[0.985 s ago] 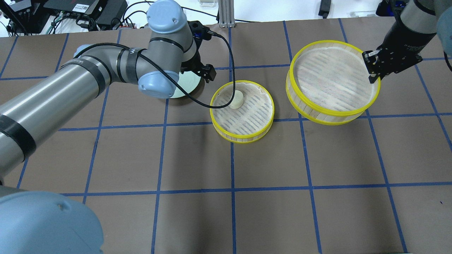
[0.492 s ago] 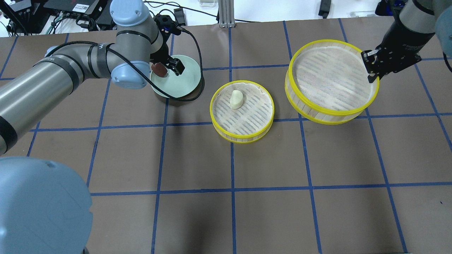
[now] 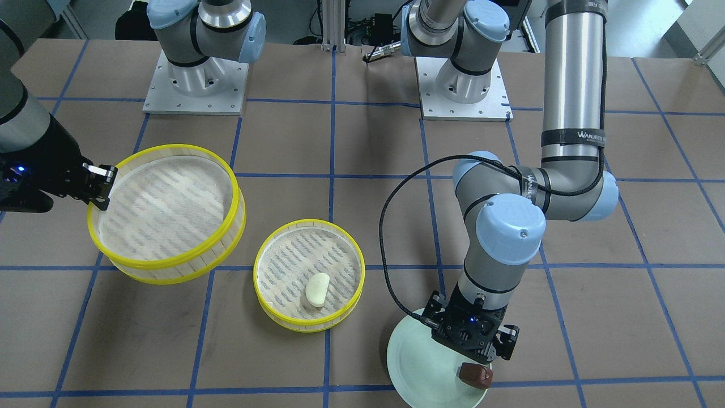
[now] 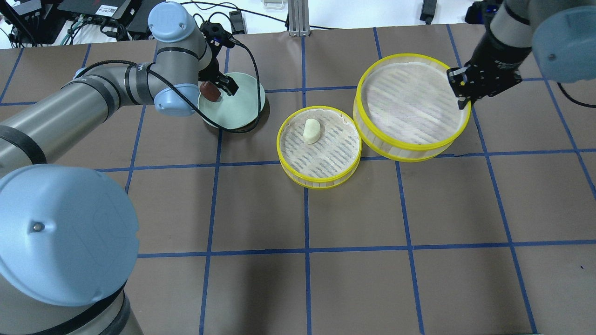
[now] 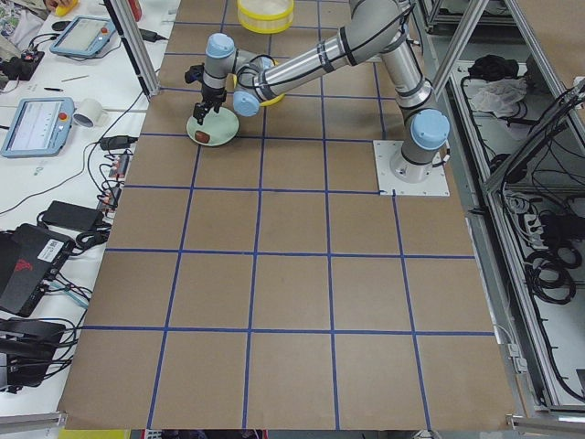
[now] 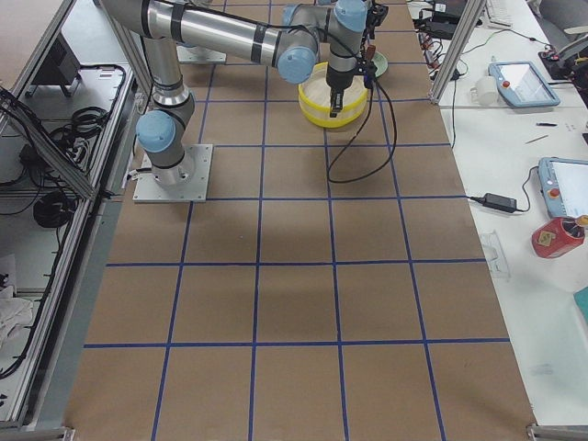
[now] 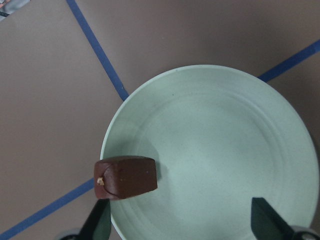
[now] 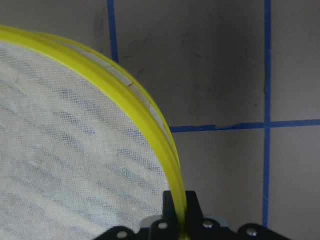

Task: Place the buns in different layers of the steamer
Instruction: 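Move the left gripper to the brown bun while the right gripper lifts the top tier, then restack top tier with right gripper while left gripper grasps the brown bun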

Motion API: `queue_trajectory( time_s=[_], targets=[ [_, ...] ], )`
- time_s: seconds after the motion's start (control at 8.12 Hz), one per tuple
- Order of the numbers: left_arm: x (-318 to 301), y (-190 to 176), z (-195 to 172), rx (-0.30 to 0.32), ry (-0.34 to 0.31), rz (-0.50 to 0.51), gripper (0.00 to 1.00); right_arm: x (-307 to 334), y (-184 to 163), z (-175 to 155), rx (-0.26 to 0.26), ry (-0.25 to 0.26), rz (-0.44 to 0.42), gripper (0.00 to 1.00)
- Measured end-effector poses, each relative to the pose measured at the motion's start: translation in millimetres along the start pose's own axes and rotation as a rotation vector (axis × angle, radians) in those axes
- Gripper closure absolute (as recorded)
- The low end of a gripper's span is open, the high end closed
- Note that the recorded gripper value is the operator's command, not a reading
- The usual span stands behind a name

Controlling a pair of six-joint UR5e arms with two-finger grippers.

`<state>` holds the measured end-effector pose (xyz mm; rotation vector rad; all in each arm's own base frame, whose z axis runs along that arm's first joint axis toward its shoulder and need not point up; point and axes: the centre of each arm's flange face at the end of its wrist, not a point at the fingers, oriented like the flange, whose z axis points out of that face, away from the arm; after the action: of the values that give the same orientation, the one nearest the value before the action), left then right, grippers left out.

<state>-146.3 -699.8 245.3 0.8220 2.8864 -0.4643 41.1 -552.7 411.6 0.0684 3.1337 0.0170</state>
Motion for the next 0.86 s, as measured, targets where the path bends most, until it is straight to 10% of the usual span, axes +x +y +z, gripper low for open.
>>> queue_trajectory(
  time_s=[0.86],
  targets=[
    [-25.3,3.4,37.8,0.025,-0.003,0.045,0.0,-171.5,-23.9,109.2,-0.001,0.012,-0.035,0.9]
  ],
)
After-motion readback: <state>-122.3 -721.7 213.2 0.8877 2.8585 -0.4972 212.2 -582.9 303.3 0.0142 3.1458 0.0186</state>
